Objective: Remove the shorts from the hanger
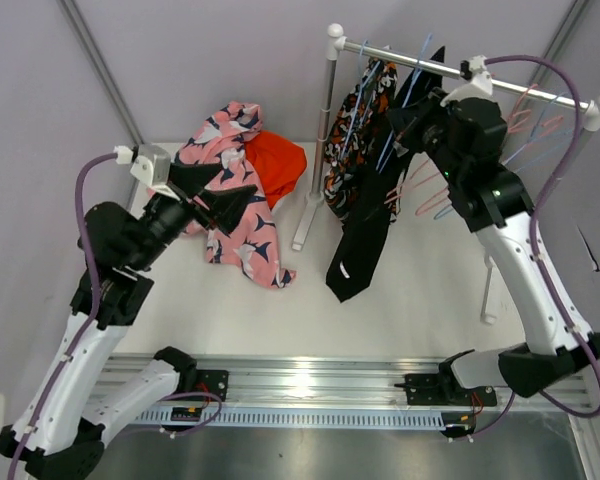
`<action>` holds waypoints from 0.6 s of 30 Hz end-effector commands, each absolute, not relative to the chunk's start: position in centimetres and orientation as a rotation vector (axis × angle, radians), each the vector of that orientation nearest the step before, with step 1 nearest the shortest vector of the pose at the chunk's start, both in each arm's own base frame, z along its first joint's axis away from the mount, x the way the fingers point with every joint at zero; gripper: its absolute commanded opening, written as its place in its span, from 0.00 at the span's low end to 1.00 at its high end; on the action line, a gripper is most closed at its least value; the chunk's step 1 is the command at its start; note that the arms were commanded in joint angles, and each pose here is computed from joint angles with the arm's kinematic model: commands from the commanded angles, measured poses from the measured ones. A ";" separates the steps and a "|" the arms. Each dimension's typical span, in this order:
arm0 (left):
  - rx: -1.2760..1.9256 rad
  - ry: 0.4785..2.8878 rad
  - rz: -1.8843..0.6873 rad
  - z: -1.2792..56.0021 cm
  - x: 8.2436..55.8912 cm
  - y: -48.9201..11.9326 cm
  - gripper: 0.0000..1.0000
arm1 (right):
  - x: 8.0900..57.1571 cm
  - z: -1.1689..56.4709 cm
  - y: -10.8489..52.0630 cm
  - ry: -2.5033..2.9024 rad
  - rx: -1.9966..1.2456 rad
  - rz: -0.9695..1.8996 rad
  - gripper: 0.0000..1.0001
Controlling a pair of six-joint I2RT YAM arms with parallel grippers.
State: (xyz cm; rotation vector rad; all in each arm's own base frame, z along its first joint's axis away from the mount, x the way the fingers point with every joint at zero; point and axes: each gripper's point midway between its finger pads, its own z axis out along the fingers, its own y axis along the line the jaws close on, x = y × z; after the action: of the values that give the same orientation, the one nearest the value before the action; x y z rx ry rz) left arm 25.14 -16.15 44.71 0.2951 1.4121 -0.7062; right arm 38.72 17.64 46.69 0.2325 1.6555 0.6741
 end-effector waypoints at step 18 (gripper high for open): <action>0.856 1.331 -1.105 37.6 20.0 -37.5 0.99 | 31.7 54.2 15.0 1.439 0.265 0.800 0.00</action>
State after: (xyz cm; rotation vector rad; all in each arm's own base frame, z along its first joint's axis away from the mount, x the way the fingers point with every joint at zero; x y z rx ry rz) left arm 19.67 -36.52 34.09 0.8911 1.4823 -1.1100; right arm 33.97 15.89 49.54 0.2726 1.5933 0.7389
